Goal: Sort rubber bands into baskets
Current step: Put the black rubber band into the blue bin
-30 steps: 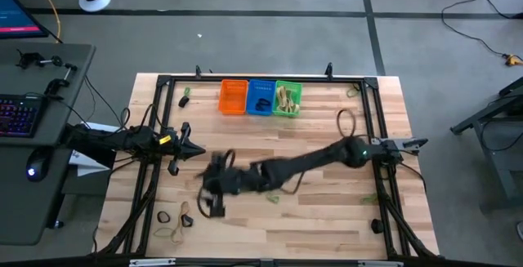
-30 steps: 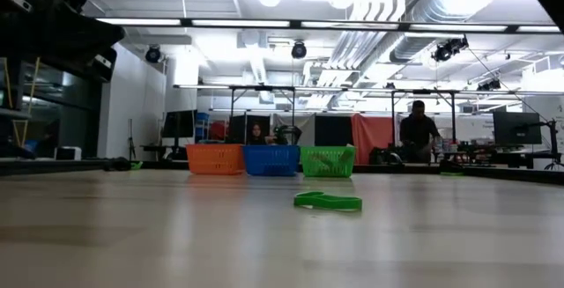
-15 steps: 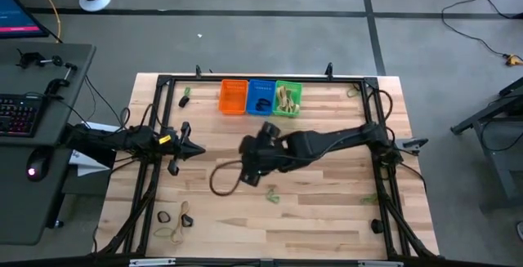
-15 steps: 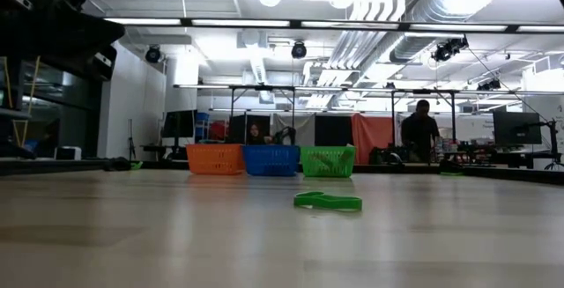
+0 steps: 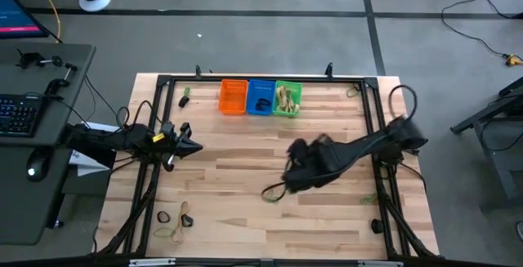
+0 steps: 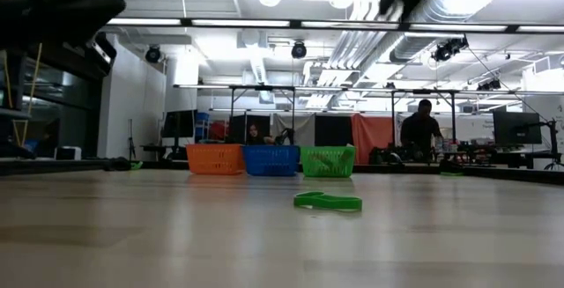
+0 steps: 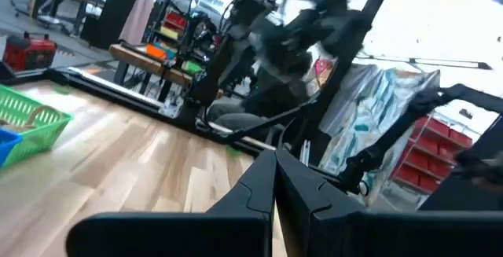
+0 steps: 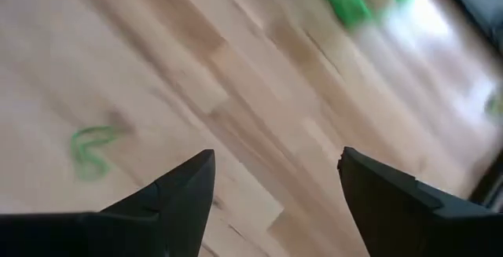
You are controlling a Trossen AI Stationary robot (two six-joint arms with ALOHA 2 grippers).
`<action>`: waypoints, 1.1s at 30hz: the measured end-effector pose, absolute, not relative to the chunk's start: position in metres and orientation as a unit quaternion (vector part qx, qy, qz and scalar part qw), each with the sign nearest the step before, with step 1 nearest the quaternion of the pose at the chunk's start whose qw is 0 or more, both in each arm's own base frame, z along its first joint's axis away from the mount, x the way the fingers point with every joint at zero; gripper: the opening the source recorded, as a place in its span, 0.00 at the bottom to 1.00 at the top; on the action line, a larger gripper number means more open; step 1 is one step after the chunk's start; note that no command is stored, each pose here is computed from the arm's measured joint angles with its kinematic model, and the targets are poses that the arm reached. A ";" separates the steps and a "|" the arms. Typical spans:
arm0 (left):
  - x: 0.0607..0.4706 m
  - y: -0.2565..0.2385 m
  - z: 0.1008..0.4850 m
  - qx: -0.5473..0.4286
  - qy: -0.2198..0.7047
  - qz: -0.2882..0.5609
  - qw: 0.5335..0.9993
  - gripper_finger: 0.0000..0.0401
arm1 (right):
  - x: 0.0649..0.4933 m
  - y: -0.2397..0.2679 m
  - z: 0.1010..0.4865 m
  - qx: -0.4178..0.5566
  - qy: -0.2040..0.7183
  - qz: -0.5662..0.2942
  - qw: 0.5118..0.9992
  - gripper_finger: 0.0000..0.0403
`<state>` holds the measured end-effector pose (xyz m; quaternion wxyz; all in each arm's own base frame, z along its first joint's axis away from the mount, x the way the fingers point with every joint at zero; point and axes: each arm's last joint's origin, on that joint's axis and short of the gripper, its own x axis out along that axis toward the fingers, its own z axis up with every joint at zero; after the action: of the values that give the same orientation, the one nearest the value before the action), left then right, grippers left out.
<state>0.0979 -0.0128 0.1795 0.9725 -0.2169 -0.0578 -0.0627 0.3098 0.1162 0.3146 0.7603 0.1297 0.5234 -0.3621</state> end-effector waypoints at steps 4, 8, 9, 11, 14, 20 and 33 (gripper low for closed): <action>0.098 -0.012 0.179 -0.217 -0.055 -0.052 0.973 0.00 | 0.259 0.090 0.298 0.240 0.465 -0.391 0.757 0.64; 0.100 -0.011 0.179 -0.251 -0.058 -0.034 0.966 0.00 | 0.223 0.061 0.269 0.350 0.389 -0.383 0.761 0.64; 0.102 -0.012 0.179 -0.258 -0.052 -0.033 0.964 0.00 | 0.216 0.056 0.261 0.371 0.370 -0.373 0.766 0.64; 0.107 -0.013 0.178 -0.264 -0.017 -0.026 0.964 0.00 | 0.208 0.044 0.249 0.401 0.329 -0.348 0.781 0.64; 0.121 -0.015 0.194 -0.254 0.021 -0.016 0.967 0.00 | 0.200 0.030 0.224 0.412 0.296 -0.324 0.798 0.64; 0.173 -0.027 0.225 -0.170 0.242 -0.020 0.955 0.00 | 0.197 0.012 0.195 0.418 0.307 -0.231 0.823 0.64; 0.177 -0.186 0.203 -0.086 0.552 -0.260 0.788 0.00 | 0.202 0.008 0.199 0.344 0.319 -0.130 0.874 0.64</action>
<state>0.1773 -0.1858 0.2031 0.7876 -0.0860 0.5519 -0.2600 0.2024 0.0077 0.1991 0.8736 0.3438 0.3190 -0.1299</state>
